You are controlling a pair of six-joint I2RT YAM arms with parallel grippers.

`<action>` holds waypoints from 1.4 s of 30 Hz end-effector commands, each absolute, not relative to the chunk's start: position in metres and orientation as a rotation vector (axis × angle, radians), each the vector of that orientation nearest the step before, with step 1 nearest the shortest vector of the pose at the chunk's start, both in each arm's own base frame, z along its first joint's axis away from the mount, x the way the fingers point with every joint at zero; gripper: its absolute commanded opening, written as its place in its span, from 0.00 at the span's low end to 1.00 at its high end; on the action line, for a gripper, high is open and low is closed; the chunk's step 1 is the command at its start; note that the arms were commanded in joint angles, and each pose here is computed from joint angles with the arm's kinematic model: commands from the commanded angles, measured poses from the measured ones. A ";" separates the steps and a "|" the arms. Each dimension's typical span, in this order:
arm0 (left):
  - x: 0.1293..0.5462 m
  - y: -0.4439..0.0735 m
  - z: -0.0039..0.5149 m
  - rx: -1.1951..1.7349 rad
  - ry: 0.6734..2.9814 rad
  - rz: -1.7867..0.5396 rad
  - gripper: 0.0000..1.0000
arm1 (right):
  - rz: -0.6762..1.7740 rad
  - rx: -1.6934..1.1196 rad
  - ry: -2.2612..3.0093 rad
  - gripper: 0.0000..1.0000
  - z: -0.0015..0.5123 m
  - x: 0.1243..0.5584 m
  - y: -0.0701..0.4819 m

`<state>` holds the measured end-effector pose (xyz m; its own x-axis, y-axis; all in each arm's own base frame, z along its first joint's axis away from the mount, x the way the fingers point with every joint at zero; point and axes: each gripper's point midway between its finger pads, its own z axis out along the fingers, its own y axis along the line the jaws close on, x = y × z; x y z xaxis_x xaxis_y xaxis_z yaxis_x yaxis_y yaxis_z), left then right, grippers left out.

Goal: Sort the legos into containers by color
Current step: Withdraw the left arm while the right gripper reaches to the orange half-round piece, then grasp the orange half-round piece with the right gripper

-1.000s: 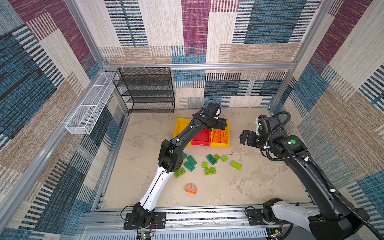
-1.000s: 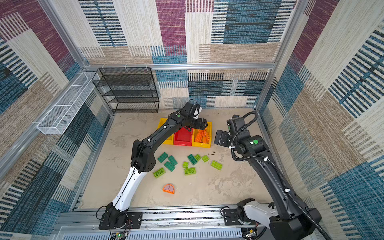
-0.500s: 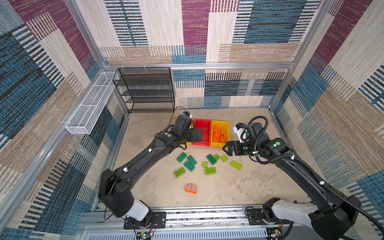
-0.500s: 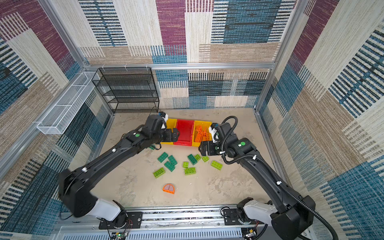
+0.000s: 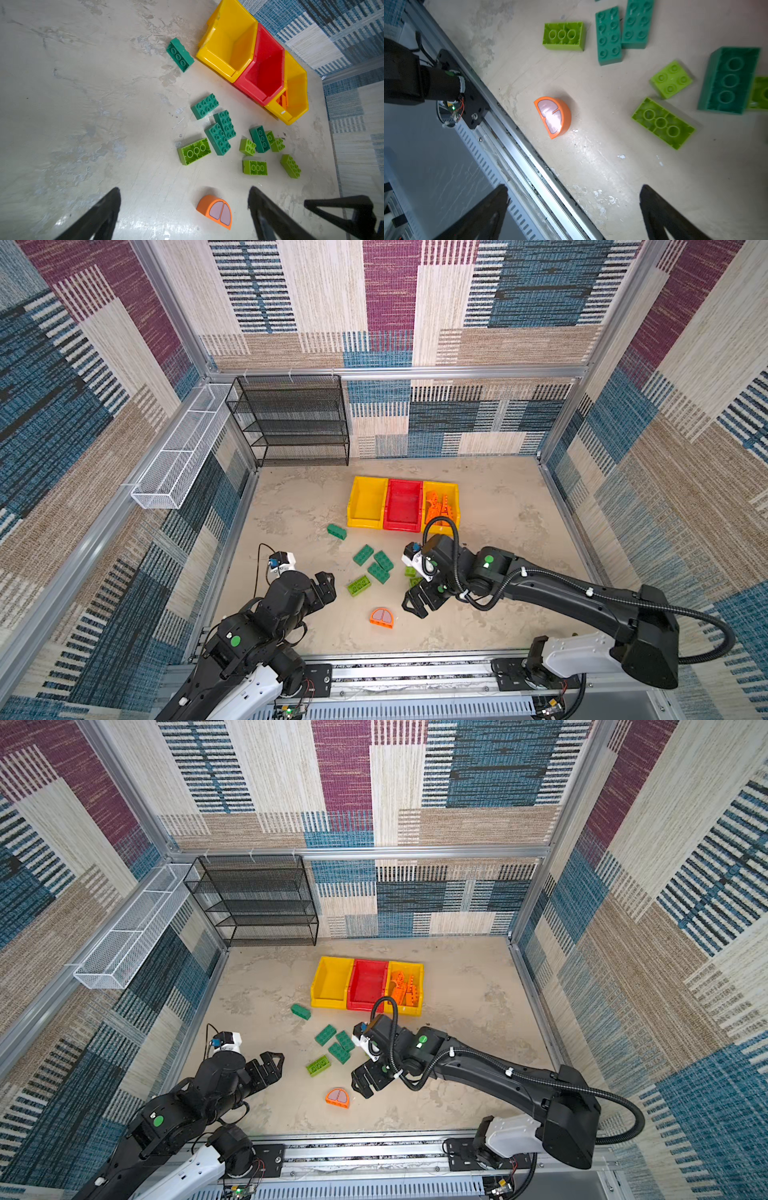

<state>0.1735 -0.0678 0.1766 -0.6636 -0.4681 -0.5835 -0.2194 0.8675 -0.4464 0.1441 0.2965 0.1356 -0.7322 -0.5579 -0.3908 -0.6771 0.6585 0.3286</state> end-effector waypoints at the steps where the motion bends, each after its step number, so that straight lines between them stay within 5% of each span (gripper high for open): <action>1: 0.160 -0.051 0.158 -0.569 2.364 -0.344 0.96 | 0.627 -1.023 2.560 1.00 0.121 0.147 0.309; 20: 0.135 -0.034 0.135 -0.757 2.336 -0.429 0.98 | 0.645 -1.275 2.480 0.88 0.069 0.141 0.385; 42: 0.130 -0.033 0.133 -0.789 2.292 -0.503 0.98 | 0.358 -1.294 2.537 0.57 0.024 0.153 0.375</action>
<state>0.1407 -0.0353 0.1469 -0.5793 -0.6379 -0.5075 -0.3505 0.7570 -0.5515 0.1468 0.3804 0.0264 -0.5611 -0.7510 -0.3480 -0.8231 0.5507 0.1385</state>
